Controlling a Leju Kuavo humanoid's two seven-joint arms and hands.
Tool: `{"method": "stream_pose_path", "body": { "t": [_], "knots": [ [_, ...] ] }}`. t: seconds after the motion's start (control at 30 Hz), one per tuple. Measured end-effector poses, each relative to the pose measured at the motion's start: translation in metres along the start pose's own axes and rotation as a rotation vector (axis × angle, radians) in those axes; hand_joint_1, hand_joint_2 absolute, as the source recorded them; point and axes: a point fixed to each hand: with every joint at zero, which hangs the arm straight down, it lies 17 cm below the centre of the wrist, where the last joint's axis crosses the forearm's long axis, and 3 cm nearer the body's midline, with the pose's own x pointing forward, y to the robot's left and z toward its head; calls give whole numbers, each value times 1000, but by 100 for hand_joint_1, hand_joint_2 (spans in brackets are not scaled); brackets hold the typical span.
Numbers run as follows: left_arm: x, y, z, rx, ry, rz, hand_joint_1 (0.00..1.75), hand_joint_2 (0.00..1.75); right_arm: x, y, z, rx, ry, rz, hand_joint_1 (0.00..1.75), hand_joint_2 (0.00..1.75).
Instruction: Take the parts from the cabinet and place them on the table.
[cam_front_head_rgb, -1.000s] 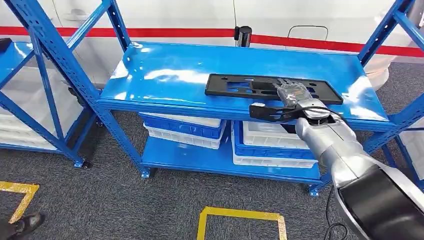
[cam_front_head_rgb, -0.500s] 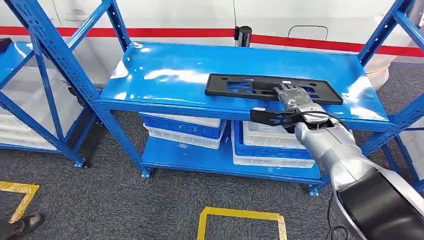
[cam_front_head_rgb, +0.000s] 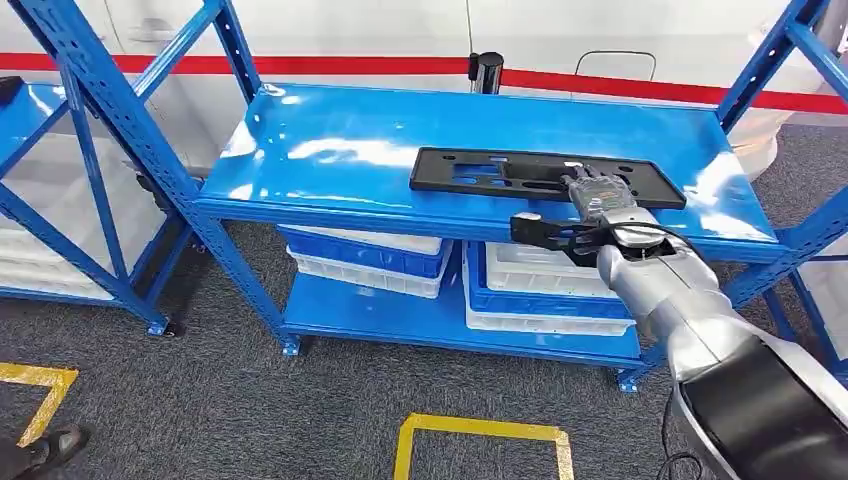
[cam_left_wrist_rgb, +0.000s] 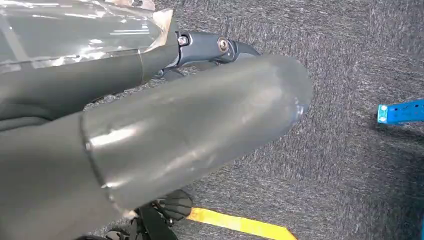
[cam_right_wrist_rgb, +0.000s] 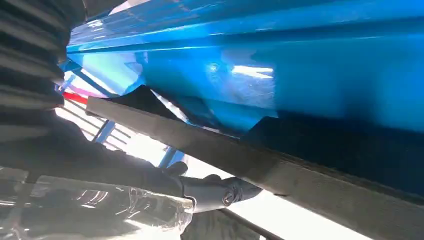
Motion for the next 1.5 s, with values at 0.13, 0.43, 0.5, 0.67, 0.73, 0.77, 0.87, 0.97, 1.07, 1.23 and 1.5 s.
{"method": "stream_pose_path", "body": {
  "t": [0.13, 0.43, 0.5, 0.67, 0.73, 0.77, 0.87, 0.97, 1.07, 1.23, 1.5],
  "knots": [
    [0, -1, 0, -4, 0, 1, 0, 0, -9, 0, 0, 0, 31, -25, 0, 175],
    [0, -2, 0, -12, -3, -5, 0, 0, -30, -25, -2, -33, 69, -46, 0, 175],
    [0, -2, 0, -12, -3, -4, 0, 0, -33, -28, -3, -31, 75, -47, 0, 175],
    [0, -2, 0, -13, -3, -5, 0, 0, -39, -33, -3, -33, 89, -56, 0, 175],
    [0, -3, 0, -15, -4, -7, 0, 0, -41, -37, -3, -40, 93, -55, 0, 175],
    [0, -3, 0, -15, -4, -8, 0, 0, -43, -40, -3, -43, 95, -54, 0, 175],
    [0, -3, 0, -16, -4, -8, 0, 0, -46, -45, -3, -51, 100, -54, 0, 175],
    [1, -3, 0, -16, -4, -8, 0, 0, -48, -46, -3, -53, 102, -54, 0, 175],
    [1, -3, 0, -16, -4, -8, 0, 0, -49, -47, -3, -54, 103, -51, 0, 175],
    [1, -5, 1, -18, -6, -5, 0, 0, -47, -44, -3, -50, 101, -38, 0, 175],
    [1, -7, 1, -22, -7, -6, 0, 0, -38, -17, -1, -41, 103, -22, 0, 175]
  ]
}}
